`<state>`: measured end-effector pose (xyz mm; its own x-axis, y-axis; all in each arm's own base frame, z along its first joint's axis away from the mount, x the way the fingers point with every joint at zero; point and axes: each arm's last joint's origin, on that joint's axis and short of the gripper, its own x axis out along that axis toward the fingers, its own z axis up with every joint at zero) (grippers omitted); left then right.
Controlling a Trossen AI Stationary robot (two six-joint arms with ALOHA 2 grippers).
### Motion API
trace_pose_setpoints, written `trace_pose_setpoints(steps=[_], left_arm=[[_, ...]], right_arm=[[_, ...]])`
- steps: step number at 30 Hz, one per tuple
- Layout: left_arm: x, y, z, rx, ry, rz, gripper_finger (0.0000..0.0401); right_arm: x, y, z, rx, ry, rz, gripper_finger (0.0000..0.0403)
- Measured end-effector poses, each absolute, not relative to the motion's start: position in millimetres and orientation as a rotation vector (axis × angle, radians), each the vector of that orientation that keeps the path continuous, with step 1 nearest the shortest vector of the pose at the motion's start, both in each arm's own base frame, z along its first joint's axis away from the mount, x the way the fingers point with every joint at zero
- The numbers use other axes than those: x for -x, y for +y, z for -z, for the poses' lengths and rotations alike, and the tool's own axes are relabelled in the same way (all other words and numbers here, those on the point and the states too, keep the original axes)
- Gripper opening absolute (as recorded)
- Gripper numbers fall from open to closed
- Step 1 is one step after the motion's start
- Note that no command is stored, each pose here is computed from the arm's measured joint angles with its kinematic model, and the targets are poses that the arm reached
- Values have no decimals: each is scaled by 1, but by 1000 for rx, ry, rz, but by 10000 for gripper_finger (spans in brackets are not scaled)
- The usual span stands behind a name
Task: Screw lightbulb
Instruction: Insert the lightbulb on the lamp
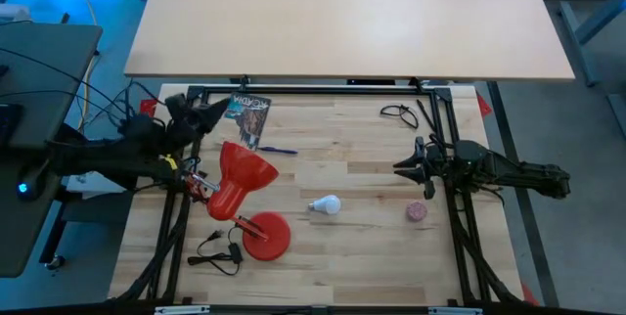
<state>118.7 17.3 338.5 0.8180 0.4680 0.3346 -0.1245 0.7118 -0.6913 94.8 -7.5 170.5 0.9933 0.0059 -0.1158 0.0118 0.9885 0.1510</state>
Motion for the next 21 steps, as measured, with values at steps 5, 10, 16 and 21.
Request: trace_pose_setpoints(steps=[5,10,16,21], left_arm=[[-97,18,-387,637,-464,-425,0],[-65,18,-426,555,-437,-504,0],[-47,16,-445,521,-286,-483,0],[-38,13,-454,497,-219,-399,0]], right_arm=[[-95,-9,-189,-511,-83,18,78],[-87,-11,-220,-761,-447,-10,78],[-86,-13,-242,-798,-680,-65,78],[-124,-10,-276,-836,-465,-94,78]])
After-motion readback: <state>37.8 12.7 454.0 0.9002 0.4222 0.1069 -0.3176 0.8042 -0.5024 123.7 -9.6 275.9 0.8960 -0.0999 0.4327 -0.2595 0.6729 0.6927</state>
